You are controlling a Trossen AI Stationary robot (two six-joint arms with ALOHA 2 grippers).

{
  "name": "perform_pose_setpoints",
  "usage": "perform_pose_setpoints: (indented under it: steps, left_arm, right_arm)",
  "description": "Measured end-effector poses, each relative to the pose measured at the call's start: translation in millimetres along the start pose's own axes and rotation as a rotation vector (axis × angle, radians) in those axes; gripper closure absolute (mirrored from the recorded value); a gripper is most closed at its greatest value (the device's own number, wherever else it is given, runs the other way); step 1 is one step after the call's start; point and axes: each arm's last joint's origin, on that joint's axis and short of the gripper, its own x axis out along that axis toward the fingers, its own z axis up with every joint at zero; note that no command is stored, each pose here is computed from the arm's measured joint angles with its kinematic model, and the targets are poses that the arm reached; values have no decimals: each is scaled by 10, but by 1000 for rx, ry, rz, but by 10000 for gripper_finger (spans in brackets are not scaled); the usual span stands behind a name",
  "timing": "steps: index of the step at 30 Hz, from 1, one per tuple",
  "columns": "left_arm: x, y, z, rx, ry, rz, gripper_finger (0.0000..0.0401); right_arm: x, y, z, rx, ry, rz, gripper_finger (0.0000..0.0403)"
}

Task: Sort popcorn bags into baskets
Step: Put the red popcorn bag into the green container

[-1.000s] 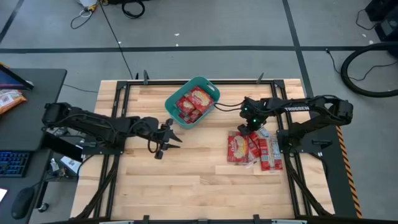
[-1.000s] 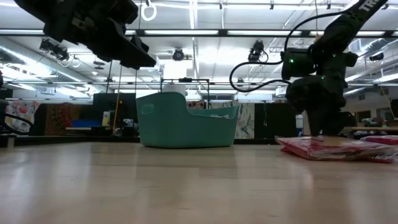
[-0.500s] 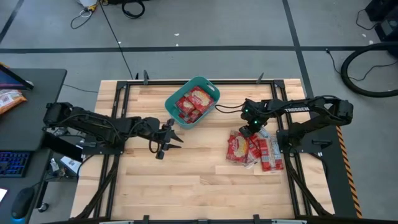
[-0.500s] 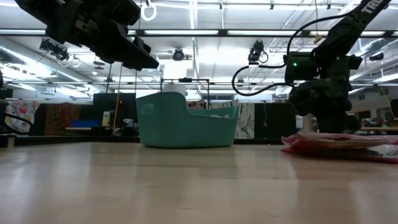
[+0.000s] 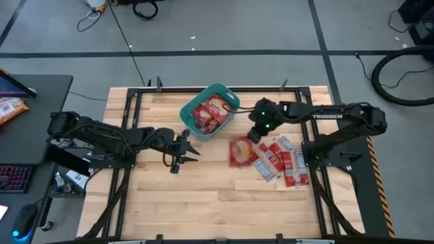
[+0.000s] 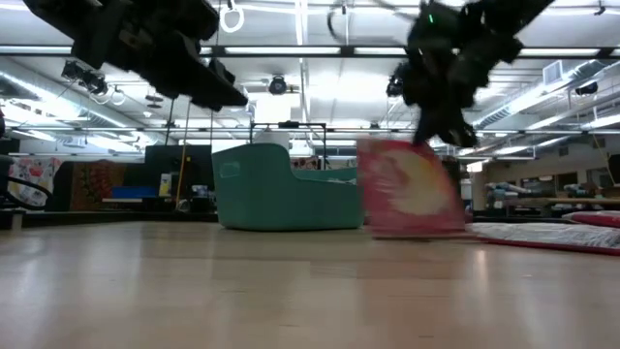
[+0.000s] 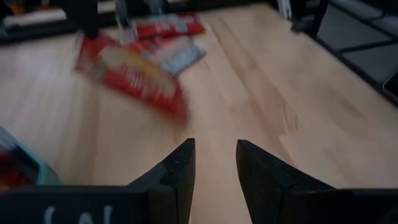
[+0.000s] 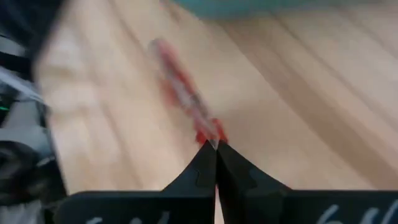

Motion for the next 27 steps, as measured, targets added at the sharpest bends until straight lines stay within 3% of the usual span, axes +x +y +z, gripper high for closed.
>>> perform_pose_setpoints:
  steps: [6,15,27]
  left_arm:
    - [-125,-23,60,45,-120,13,280]
    - [-451,-75,-40,82,-342,53,280]
    - [-820,-136,-133,107,-487,76,280]
  right_arm:
    - [-138,489,199,-136,-217,65,398]
    - [-283,938,432,-272,-462,177,400]
    - [56,1178,1058,-506,-697,170,399]
